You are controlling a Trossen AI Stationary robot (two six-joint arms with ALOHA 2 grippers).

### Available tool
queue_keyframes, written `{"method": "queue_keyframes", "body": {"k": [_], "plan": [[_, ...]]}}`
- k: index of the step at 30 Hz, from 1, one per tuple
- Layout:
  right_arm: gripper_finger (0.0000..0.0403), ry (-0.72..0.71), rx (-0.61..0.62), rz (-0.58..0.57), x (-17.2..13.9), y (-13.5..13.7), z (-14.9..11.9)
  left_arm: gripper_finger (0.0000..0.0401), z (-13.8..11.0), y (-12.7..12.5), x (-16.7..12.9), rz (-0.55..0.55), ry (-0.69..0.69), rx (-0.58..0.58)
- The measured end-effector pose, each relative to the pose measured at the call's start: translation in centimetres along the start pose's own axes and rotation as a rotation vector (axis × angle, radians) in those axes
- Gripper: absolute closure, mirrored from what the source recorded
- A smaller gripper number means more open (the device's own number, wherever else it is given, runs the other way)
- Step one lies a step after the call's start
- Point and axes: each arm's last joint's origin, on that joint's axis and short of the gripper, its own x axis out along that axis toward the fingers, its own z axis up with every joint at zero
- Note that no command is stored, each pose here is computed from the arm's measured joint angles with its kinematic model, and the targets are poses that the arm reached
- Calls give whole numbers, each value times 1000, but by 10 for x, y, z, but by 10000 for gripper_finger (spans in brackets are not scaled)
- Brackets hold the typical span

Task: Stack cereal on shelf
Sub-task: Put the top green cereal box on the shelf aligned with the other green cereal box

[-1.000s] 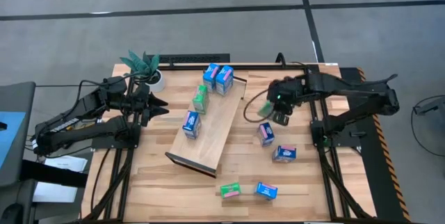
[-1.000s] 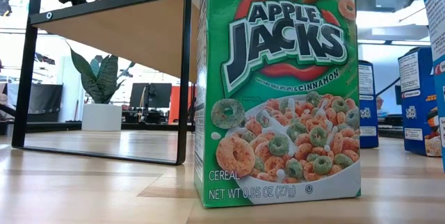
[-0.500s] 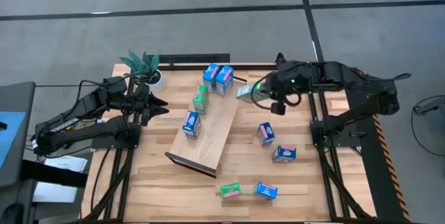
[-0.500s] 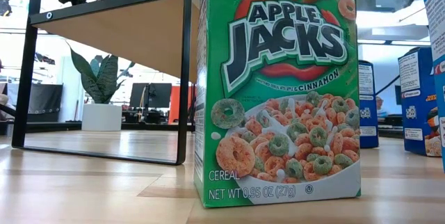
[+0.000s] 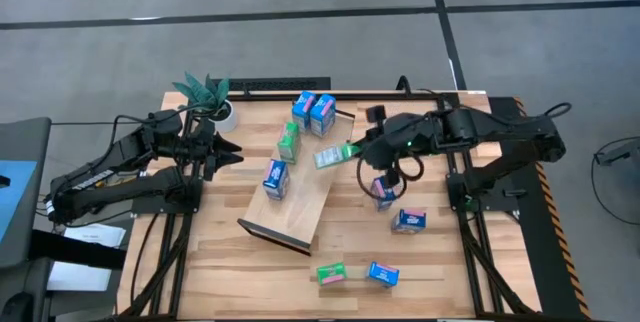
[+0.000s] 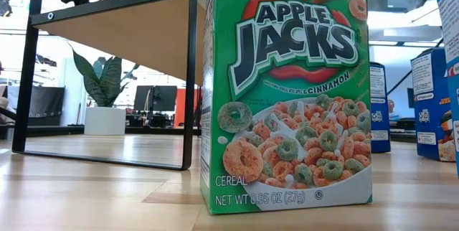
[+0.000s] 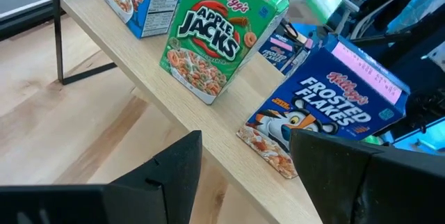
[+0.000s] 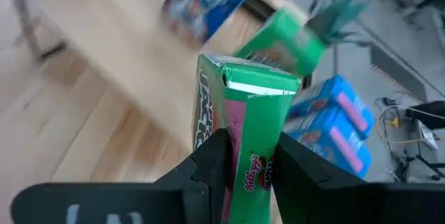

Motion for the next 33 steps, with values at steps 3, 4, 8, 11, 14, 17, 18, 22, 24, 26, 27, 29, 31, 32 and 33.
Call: {"method": "queue_keyframes", "body": {"k": [3, 4, 8, 11, 14, 17, 18, 22, 24, 26, 27, 29, 31, 32, 33], "plan": [[285, -14, -44, -2, 9, 3, 6, 195, 0, 0, 0, 0, 0, -6], [285, 5, -58, 8, 12, 4, 4, 195, 0, 0, 0, 0, 0, -7], [285, 27, -118, 12, 25, 5, 5, 195, 0, 0, 0, 0, 0, -7], [285, 58, -185, 19, 41, 6, 6, 195, 0, 0, 0, 5, -2, -8], [285, 115, -257, -9, 53, 9, 5, 195, 0, 0, 0, 7, -2, -9], [285, 132, -323, -28, 57, 9, 5, 195, 0, 0, 0, 7, -2, -16], [285, 126, -336, -35, 60, 8, 7, 195, 0, 0, 0, 7, -3, -17], [285, 126, -351, -35, 63, 9, 7, 195, 0, 0, 0, 8, -2, -18], [285, 119, -358, -39, 62, 8, 8, 195, 0, 0, 0, 8, -1, -19], [285, 144, -402, -17, 63, 10, 6, 195, 0, 0, 0, 8, -3, -18], [285, 134, -411, -21, 64, 10, 7, 195, 0, 0, 0, 11, -4, -16], [285, 155, -437, 9, 64, 12, 4, 195, 0, 1, 0, 22, -9, -12], [284, 157, -440, 17, 68, 13, 4, 195, 0, 1, 0, 25, -10, -11], [284, 168, -445, 27, 69, 14, 3, 195, 0, 1, 0, 25, -10, -11], [283, 183, -452, 41, 70, 15, 1, 195, 0, 1, 0, 26, -11, -11]]}}
